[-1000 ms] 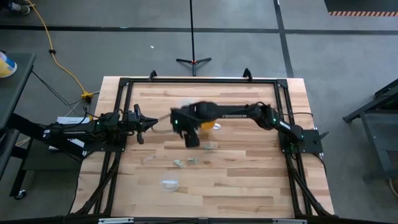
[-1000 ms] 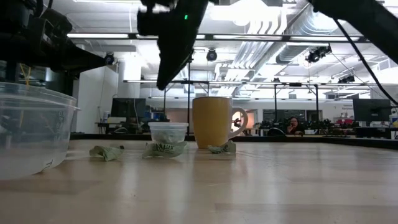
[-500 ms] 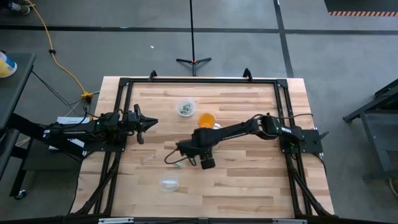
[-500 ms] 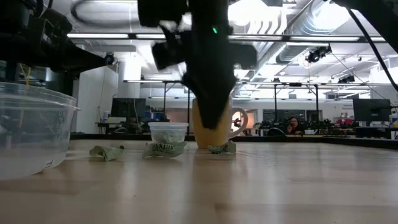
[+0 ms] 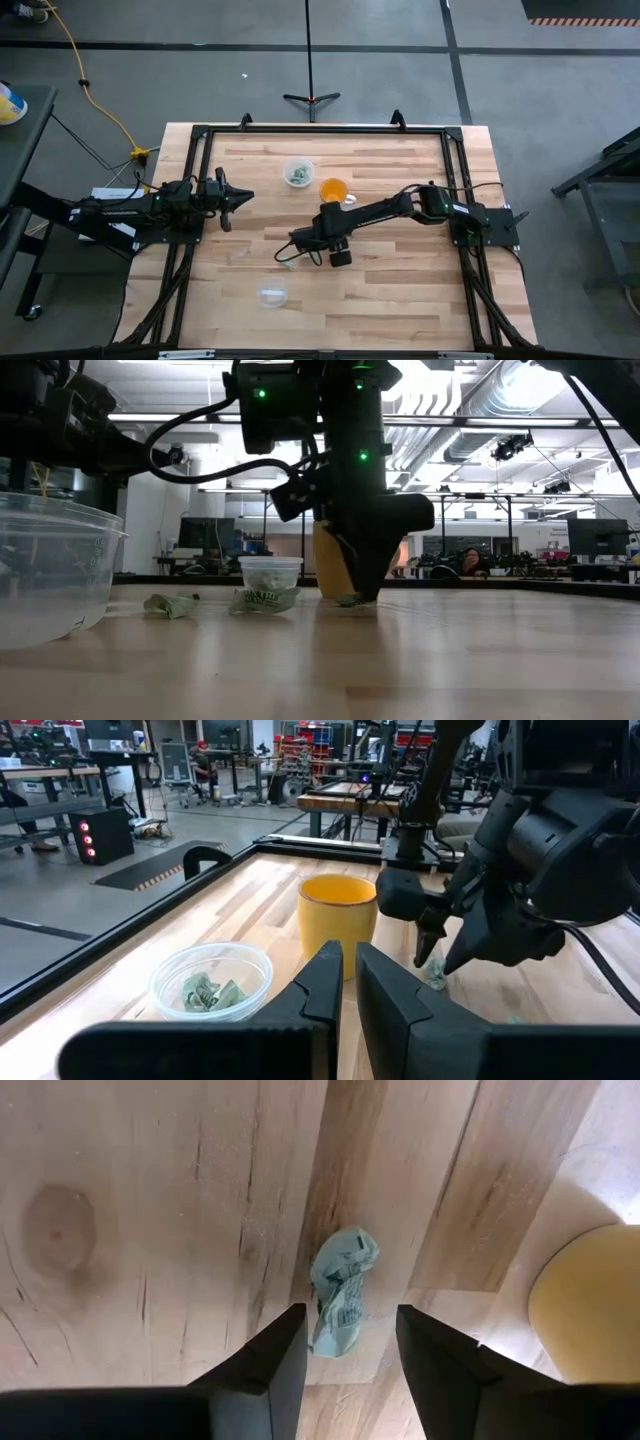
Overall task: Pick and place items into bin
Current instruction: Put the light green stevia packet into the top transparent bin
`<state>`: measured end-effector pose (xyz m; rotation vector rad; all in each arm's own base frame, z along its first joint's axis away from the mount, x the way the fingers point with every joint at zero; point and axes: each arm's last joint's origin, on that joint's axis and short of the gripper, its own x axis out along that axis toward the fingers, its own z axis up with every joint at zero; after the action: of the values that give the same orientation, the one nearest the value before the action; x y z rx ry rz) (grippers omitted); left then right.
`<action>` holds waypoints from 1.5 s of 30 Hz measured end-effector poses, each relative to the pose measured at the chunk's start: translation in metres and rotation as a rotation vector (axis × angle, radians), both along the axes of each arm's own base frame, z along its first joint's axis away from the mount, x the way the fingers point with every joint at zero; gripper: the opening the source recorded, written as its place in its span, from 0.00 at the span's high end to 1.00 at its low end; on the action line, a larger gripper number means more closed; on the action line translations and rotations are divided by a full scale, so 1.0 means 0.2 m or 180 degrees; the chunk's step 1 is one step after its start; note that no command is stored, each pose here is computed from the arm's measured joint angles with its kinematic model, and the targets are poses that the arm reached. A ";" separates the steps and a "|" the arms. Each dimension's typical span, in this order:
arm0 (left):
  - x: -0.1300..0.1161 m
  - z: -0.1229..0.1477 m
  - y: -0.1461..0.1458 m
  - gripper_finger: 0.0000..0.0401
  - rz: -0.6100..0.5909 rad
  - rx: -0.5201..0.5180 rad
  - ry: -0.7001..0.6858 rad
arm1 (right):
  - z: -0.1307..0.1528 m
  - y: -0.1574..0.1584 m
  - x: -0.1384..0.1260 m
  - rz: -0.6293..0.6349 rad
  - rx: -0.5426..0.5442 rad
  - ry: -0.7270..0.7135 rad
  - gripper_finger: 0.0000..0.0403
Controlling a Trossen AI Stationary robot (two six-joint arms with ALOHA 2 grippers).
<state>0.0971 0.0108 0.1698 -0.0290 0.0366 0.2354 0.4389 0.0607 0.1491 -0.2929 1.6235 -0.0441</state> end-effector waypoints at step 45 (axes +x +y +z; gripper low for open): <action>0.00 0.00 0.00 0.83 -0.0001 -0.0002 0.0001 | -0.07 0.11 -0.04 0.0209 -0.0412 -0.0100 0.70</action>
<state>0.0971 0.0108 0.1697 -0.0297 0.0369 0.2352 0.4318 0.0822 0.1347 -0.4429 1.5817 -0.1034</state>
